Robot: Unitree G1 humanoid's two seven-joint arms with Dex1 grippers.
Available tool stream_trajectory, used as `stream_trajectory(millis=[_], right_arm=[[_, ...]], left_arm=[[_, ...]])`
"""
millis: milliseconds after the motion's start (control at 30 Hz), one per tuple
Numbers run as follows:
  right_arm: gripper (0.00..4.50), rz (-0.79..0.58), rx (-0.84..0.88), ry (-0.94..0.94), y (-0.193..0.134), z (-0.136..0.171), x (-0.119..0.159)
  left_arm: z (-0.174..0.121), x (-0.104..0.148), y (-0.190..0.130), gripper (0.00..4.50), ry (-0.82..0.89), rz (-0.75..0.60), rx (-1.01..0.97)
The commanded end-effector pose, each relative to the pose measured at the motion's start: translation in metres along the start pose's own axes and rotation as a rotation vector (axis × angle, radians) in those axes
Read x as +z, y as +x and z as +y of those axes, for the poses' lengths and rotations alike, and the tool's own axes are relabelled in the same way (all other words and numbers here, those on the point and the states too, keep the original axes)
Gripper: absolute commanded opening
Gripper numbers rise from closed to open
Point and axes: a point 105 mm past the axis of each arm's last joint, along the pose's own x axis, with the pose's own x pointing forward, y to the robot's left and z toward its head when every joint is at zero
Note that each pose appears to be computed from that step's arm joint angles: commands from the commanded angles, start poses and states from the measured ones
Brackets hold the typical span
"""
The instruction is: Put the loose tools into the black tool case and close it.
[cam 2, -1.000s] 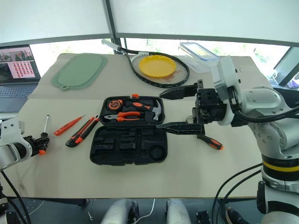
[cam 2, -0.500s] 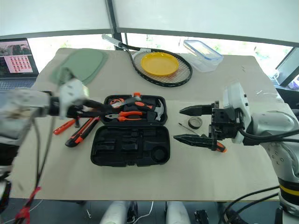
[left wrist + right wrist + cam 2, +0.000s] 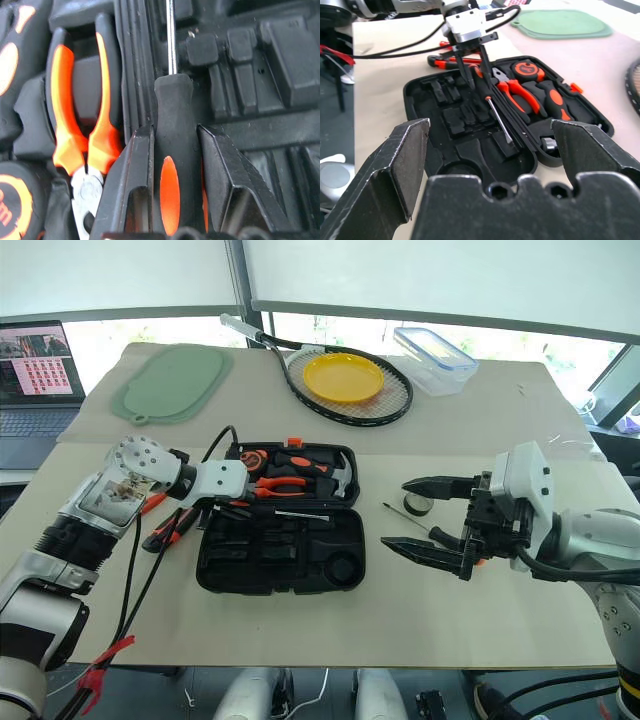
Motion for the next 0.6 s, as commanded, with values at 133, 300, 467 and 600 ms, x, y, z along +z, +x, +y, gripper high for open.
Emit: stream_trajectory(millis=[133, 300, 467, 600], right_arm=[[4.5, -0.032, -0.04, -0.044, -0.001, -0.004, 0.01], [4.5, -0.044, -0.041, -0.045, 0.003, -0.007, 0.014], [4.5, -0.055, -0.035, -0.043, 0.006, -0.008, 0.017], [4.5, -0.062, -0.029, -0.039, 0.008, -0.008, 0.018]], left_arm=[[-0.014, 0.007, -0.01, 0.87, -0.084, 0.008, -0.057], [-0.009, 0.001, -0.003, 0.87, -0.099, 0.05, -0.01], [0.004, -0.013, 0.002, 0.87, -0.127, 0.089, 0.054], [0.003, -0.013, 0.003, 0.87, -0.115, 0.071, 0.033]])
